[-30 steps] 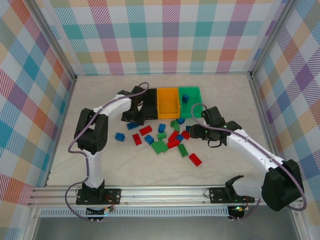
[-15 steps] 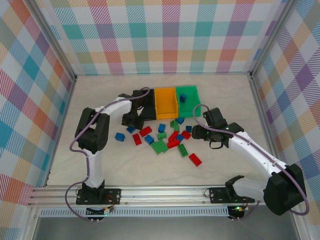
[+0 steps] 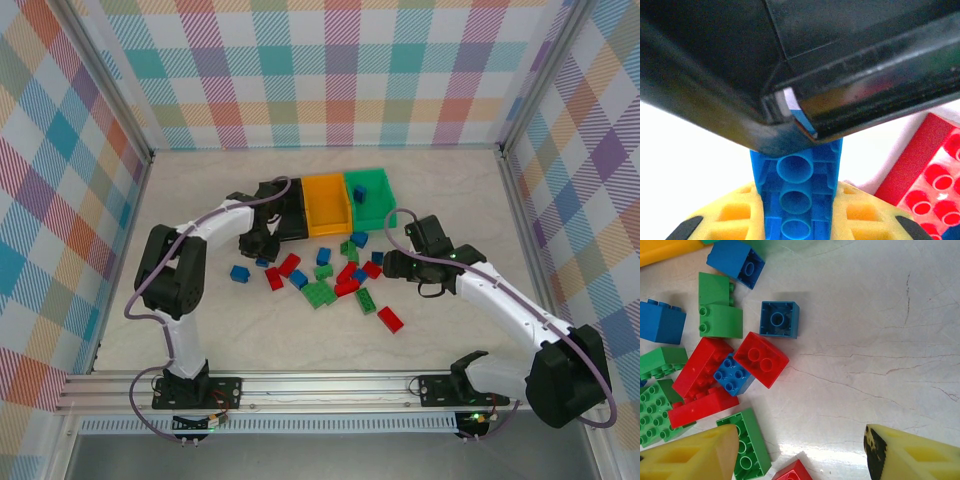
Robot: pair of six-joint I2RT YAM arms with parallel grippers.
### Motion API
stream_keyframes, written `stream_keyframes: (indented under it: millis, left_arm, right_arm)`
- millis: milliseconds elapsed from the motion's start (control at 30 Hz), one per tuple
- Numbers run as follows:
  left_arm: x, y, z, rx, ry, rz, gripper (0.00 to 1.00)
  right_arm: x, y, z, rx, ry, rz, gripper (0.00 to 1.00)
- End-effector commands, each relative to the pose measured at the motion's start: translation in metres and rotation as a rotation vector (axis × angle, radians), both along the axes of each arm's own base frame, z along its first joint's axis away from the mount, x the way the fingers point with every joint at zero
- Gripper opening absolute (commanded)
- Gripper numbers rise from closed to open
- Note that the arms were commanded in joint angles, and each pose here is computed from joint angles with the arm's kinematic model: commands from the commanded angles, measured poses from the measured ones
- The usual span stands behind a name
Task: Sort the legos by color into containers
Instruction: Pick up the lego from the center of the table, then place the lego at the center of the table, then pick up the lego from the center of the table.
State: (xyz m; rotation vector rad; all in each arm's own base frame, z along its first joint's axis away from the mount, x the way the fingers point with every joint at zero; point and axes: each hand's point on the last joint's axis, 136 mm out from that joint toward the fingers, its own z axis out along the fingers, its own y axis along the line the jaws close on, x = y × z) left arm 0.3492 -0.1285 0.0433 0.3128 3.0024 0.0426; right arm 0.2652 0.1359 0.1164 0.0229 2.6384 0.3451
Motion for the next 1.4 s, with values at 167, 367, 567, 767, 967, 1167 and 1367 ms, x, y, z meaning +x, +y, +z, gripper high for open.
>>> stream_keyframes:
  millis: [167, 367, 567, 767, 967, 1167, 1367]
  left_arm:
    - [0.000, -0.004, 0.036, -0.091, -0.095, 0.036, 0.20]
    - [-0.007, -0.001, 0.033, -0.080, -0.086, 0.038, 0.20]
    - [-0.012, 0.003, 0.007, -0.062, -0.058, 0.070, 0.22]
    - [-0.016, 0.002, -0.020, -0.043, -0.017, 0.094, 0.32]
    - [-0.016, 0.001, -0.026, -0.030, -0.026, 0.100, 0.45]
    - [-0.020, 0.004, -0.025, -0.005, -0.043, 0.095, 0.29]
    - [-0.022, 0.004, -0.002, 0.008, -0.114, 0.098, 0.24]
  right_arm:
    - [0.001, 0.003, 0.000, 0.005, -0.004, 0.016, 0.68]
    - [0.002, 0.007, -0.002, 0.015, 0.001, 0.023, 0.68]
    - [0.001, 0.006, -0.004, 0.014, 0.005, 0.022, 0.68]
    - [-0.001, 0.004, -0.005, 0.009, 0.007, 0.017, 0.68]
    - [-0.001, 0.003, -0.005, 0.006, 0.009, 0.013, 0.68]
    - [0.001, 0.005, -0.005, 0.009, 0.009, 0.016, 0.68]
    - [0.001, 0.007, -0.008, 0.018, 0.020, 0.016, 0.68]
